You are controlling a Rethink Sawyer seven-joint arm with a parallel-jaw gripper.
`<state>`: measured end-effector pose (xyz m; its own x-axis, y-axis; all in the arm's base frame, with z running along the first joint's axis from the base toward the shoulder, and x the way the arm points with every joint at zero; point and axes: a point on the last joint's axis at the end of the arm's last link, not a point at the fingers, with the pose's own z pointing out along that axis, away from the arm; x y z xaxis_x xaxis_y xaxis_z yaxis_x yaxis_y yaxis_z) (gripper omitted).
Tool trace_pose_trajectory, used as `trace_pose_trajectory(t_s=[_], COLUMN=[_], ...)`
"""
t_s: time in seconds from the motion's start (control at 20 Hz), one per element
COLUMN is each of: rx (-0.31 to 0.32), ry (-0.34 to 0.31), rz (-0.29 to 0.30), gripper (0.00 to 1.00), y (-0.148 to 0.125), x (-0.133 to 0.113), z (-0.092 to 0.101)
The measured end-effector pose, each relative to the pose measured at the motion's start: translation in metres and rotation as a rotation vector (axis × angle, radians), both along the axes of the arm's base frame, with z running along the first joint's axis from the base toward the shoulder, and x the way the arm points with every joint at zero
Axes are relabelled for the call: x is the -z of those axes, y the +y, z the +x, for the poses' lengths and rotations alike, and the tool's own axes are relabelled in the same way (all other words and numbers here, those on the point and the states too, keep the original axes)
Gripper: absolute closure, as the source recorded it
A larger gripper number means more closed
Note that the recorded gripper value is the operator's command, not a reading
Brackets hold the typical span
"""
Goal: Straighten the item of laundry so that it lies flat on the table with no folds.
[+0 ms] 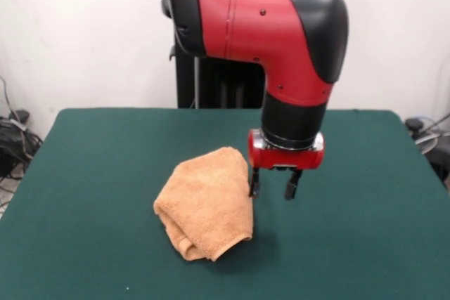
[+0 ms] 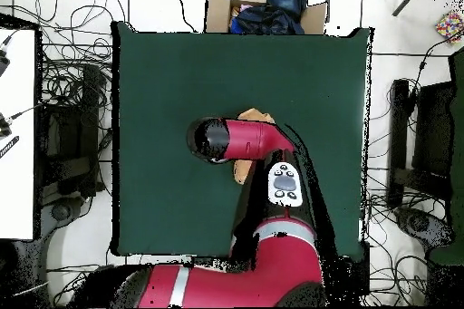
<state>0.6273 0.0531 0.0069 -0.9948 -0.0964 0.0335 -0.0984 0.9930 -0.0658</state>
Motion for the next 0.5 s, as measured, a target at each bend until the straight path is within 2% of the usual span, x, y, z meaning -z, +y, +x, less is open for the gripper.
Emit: trace_pose_trajectory(t_s=[0.25,0.3,0.5], rx=[-0.036,-0.058,-0.081], ry=[-0.026,-0.049,-0.097], rz=[-0.036,-0.062,-0.072], gripper=[0.00,0.00,0.00], y=[0.013,0.021,0.037], x=[-0.018,-0.035,-0.068], z=[0.002,0.004,0.014])
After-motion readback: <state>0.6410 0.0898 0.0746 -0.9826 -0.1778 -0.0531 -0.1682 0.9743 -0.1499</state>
